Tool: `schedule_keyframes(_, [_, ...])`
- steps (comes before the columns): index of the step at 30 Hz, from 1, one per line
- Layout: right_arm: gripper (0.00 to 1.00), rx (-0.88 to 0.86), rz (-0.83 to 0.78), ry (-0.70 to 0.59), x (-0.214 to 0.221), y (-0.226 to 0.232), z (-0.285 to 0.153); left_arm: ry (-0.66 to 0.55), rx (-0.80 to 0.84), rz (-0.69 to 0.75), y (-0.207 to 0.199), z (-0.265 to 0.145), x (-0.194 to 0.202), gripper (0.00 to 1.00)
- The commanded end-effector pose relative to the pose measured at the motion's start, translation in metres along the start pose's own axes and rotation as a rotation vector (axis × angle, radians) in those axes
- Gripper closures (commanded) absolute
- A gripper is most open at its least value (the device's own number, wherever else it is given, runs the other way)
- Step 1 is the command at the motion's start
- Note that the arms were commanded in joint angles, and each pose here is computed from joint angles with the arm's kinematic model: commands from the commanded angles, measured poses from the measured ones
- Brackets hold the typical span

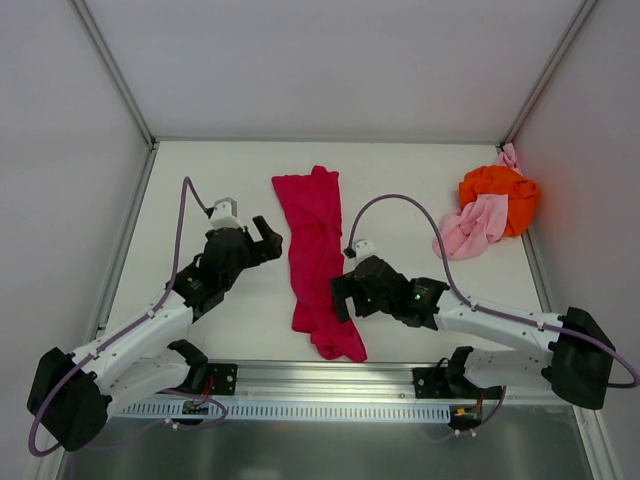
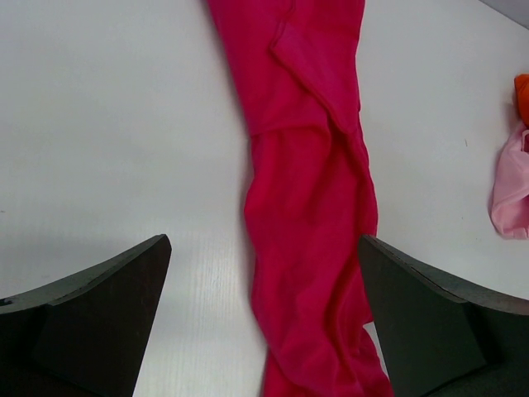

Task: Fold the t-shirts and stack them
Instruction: Rotate the tshirt 90 degrees

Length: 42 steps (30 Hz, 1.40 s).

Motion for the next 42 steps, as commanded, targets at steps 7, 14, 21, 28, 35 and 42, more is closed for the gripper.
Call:
schedule_keyframes(7, [0.00,-0.382,0.011,-0.050,-0.002,0.067,0.009,-0.056,0.035,-0.016,-0.004,-0.009,-0.010,0.01])
schedule_keyframes(14, [0.00,-0.271,-0.050,0.054,0.009,0.061,0.033,-0.036,0.013,0.004,-0.001,0.000,-0.004,0.01])
schedule_keyframes(21, [0.00,0.112,-0.172,0.228,0.032,0.026,0.057,-0.033,0.019,0.006,-0.003,0.000,-0.004,0.01])
schedule_keyframes(28, [0.00,0.540,-0.342,0.190,0.016,-0.002,0.053,-0.032,0.008,0.011,0.000,0.002,-0.002,0.01])
schedule_keyframes(35, [0.00,0.622,-0.306,0.012,-0.004,-0.005,0.031,-0.019,0.012,0.014,0.000,0.004,0.001,0.01])
schedule_keyframes(42, [0.01,0.602,-0.259,-0.071,-0.008,-0.012,0.012,-0.007,0.021,0.015,-0.003,0.007,0.004,0.01])
Point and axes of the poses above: each gripper's point midway between its finger pads, its own z axis out along the fingers, its own y axis along the line the jaws close on, x = y × z, the point moved 2 cm from there along -z, back along the fingers, and after that the axes turned 12 degrees about -z, right-handed, at the moved point
